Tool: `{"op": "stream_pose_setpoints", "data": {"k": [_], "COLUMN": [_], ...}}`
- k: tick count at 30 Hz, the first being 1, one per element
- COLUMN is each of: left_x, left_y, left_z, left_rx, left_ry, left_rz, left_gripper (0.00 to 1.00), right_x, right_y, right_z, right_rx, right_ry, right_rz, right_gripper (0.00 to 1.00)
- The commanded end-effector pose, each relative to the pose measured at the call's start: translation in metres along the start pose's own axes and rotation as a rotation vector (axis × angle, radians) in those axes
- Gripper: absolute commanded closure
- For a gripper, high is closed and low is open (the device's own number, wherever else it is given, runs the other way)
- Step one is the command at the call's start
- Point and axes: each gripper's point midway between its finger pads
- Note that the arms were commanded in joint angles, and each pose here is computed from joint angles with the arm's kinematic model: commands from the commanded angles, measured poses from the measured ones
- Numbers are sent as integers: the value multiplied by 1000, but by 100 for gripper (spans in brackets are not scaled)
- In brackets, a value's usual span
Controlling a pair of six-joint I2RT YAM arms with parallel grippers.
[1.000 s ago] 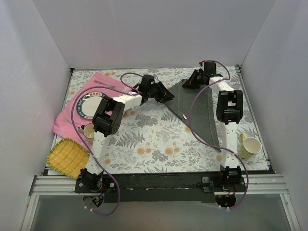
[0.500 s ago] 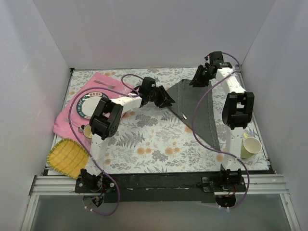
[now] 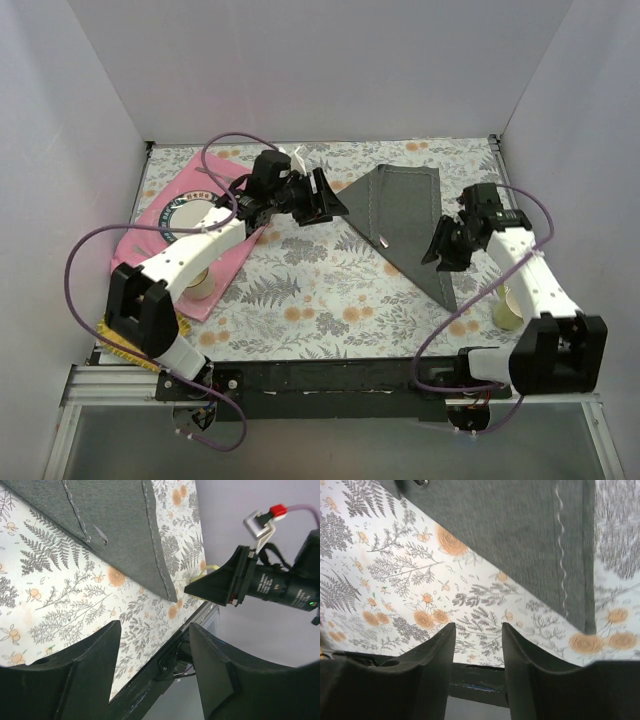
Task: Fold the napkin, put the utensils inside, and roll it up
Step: Fold the napkin
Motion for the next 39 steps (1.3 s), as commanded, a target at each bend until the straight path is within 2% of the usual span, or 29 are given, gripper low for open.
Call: {"op": "stream_pose_setpoints", "data": {"k": [1, 6, 10, 15, 21, 26, 30, 39], "left_x": [26, 51, 65, 81, 85, 87, 86, 82], "left_y": [44, 76, 104, 120, 135, 140, 147, 147], "left_z": [8, 1, -9, -12, -19, -22, -18, -14], "left_rx": [-59, -38, -61, -93, -99, -105, -137, -172], "left_ry": [-14, -13, -101, -203, -278, -309, -326, -330], "left_rz": [12, 27, -5, -12, -32, -31, -35, -32], "left_gripper": [41, 38, 33, 26, 22, 21, 20, 20], "right_x": [9, 41, 53, 76, 85, 86, 80, 77], "right_y": [23, -2, -17, -39, -44, -50, -52, -57], "right_z": [-5, -28, -41, -62, -87, -101, -108, -118], "right_rx": [-8, 56, 73, 118, 198, 238, 256, 319], "right_ry": [-162, -399, -533, -686, -744, -790, -776, -721], "right_rz": [-190, -180, -208, -216, -294, -341, -384, -380], "right_gripper": [45, 43, 41, 40, 40, 43, 45, 46]}}
Point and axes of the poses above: each gripper's point midway between its finger pads, its own y axis back along the fingers, its own z axis along the line the jaws close on, x = y × z, and after that the axes turned 2 degrees about y, right-handed
